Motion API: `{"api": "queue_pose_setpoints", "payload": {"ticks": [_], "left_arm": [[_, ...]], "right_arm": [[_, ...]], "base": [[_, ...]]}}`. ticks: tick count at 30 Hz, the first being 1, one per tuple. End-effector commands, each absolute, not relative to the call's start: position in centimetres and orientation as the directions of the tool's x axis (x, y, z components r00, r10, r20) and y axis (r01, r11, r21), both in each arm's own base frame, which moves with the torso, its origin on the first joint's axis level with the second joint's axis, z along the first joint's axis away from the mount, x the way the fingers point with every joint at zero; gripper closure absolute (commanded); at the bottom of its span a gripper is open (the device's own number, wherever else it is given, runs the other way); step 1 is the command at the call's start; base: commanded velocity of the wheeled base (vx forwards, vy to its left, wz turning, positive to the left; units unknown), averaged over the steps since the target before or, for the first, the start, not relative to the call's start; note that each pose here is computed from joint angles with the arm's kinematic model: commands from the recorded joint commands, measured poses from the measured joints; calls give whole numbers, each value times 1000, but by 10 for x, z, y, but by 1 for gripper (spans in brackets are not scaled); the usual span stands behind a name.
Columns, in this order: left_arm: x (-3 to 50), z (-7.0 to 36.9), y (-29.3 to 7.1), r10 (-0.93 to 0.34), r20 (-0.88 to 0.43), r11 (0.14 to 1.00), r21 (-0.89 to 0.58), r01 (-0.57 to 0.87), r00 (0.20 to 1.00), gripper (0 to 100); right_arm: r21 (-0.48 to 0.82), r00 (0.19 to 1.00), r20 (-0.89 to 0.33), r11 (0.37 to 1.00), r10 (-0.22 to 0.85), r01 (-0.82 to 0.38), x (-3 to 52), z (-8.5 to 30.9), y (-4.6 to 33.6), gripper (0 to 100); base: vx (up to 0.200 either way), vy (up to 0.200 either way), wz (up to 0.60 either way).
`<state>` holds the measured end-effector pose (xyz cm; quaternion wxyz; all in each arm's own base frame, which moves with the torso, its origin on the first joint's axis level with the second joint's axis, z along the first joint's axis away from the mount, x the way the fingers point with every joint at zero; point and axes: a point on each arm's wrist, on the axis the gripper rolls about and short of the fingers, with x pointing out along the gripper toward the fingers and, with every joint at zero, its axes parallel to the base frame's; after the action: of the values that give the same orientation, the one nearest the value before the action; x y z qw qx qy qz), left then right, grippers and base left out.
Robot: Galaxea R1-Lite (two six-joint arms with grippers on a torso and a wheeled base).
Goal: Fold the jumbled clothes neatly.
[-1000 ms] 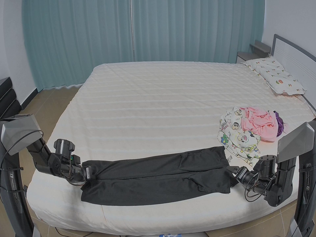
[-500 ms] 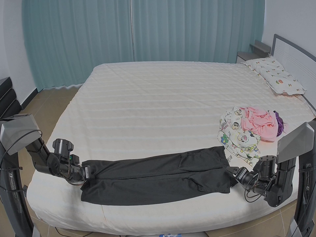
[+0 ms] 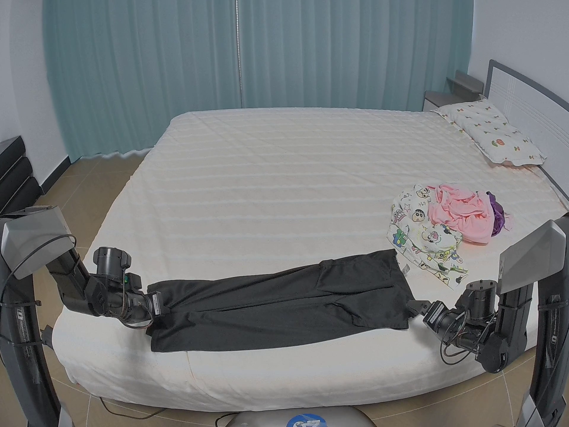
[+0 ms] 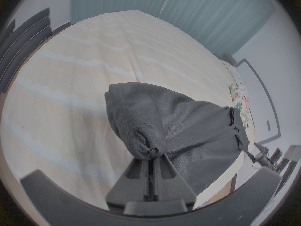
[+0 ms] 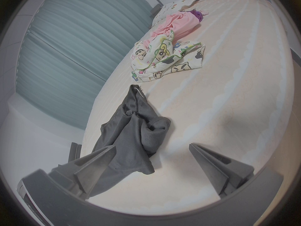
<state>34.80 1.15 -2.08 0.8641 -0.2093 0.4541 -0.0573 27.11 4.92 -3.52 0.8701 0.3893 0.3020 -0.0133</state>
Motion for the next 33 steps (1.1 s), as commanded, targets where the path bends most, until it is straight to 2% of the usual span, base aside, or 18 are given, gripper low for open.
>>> {"api": "queue_pose_setpoints", "payload": {"ticks": [1, 10, 27, 33], "left_arm": [[356, -14, 9, -290, -737, 891, -441, -110, 611, 100], [356, 6, -8, -319, -705, 845, -514, -147, 634, 100], [356, 13, -19, -337, -692, 839, -528, -130, 638, 100], [360, 21, -28, -314, -681, 831, -534, -155, 661, 100]], "right_arm": [[676, 827, -521, 694, 213, 247, 272, -33, 49, 0], [677, 827, -519, 694, 213, 246, 272, -33, 49, 0], [677, 827, -519, 694, 213, 246, 272, -33, 49, 0], [677, 828, -518, 694, 213, 245, 273, -33, 49, 0]], "base": [[0, 0, 0], [0, 0, 0], [0, 0, 0], [0, -33, 0]]}}
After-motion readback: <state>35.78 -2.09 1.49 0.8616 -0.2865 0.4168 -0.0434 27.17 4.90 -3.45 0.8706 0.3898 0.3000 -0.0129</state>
